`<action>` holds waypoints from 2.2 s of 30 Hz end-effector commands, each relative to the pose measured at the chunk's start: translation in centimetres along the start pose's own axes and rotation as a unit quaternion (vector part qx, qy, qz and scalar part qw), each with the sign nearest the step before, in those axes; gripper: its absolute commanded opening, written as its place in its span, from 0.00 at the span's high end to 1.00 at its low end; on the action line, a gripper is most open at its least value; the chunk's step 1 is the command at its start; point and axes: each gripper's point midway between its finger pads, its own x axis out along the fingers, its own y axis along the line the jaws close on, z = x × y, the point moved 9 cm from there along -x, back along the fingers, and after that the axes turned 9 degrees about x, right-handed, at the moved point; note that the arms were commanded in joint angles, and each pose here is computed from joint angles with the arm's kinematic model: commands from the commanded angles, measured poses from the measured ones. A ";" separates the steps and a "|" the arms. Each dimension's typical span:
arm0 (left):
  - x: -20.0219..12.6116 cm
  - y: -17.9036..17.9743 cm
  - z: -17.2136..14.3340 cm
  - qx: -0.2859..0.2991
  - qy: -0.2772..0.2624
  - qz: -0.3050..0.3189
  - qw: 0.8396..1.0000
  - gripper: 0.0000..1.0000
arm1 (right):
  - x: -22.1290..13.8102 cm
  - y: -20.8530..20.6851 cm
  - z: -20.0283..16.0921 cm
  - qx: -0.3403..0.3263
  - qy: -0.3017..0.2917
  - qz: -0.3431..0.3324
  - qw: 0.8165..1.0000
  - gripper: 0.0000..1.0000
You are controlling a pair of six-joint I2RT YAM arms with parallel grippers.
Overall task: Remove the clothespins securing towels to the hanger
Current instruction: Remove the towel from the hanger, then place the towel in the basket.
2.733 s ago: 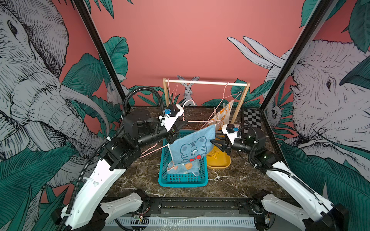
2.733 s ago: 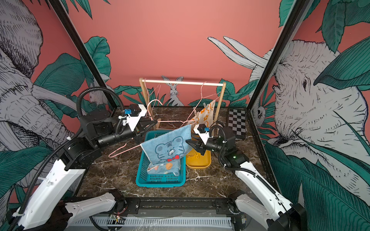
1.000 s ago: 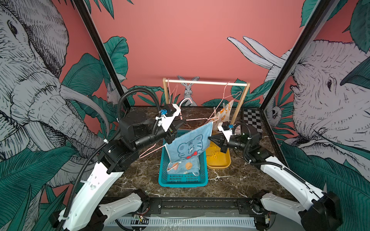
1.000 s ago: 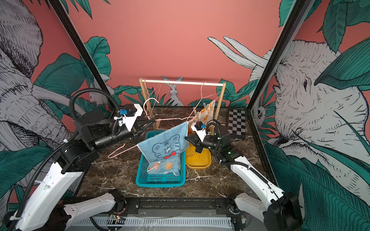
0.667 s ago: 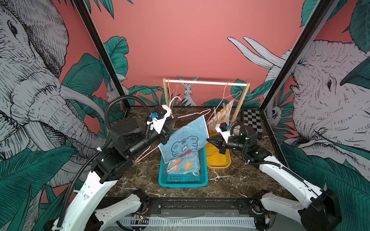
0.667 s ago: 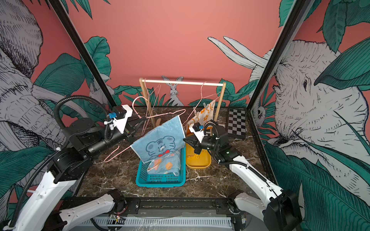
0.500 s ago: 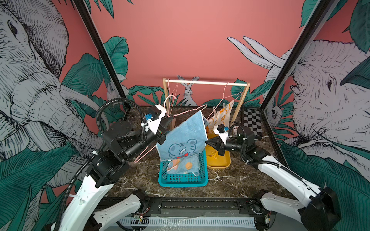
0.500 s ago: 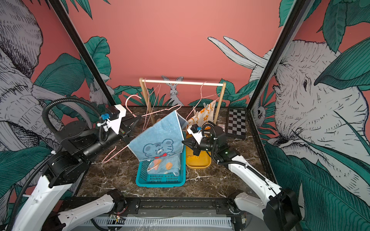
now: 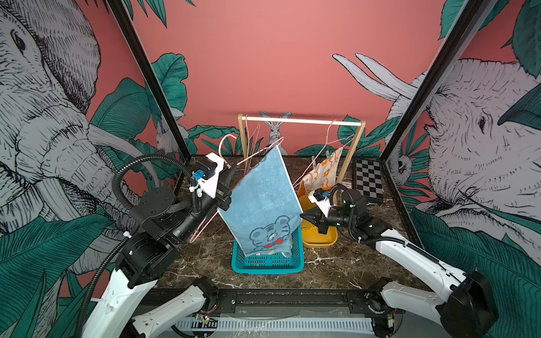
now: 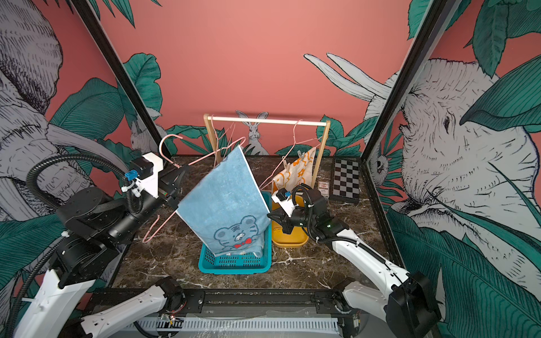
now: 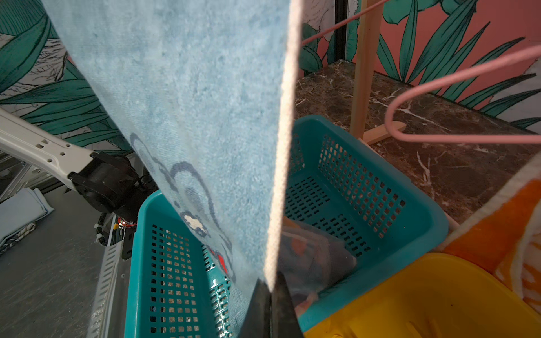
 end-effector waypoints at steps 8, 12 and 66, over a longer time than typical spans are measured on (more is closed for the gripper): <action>-1.1 1.4 0.8 -0.002 -0.026 0.063 0.998 1.00 | 0.3 -0.4 -1.1 0.006 0.013 -0.017 1.000 1.00; -1.3 1.6 0.7 -0.003 -0.023 0.080 0.997 1.00 | 0.5 -0.7 -1.3 0.016 0.021 -0.028 0.999 1.00; 0.3 0.4 -1.2 -0.014 0.007 0.053 0.998 1.00 | 12.0 0.7 -0.6 -0.032 0.127 -0.011 0.991 0.86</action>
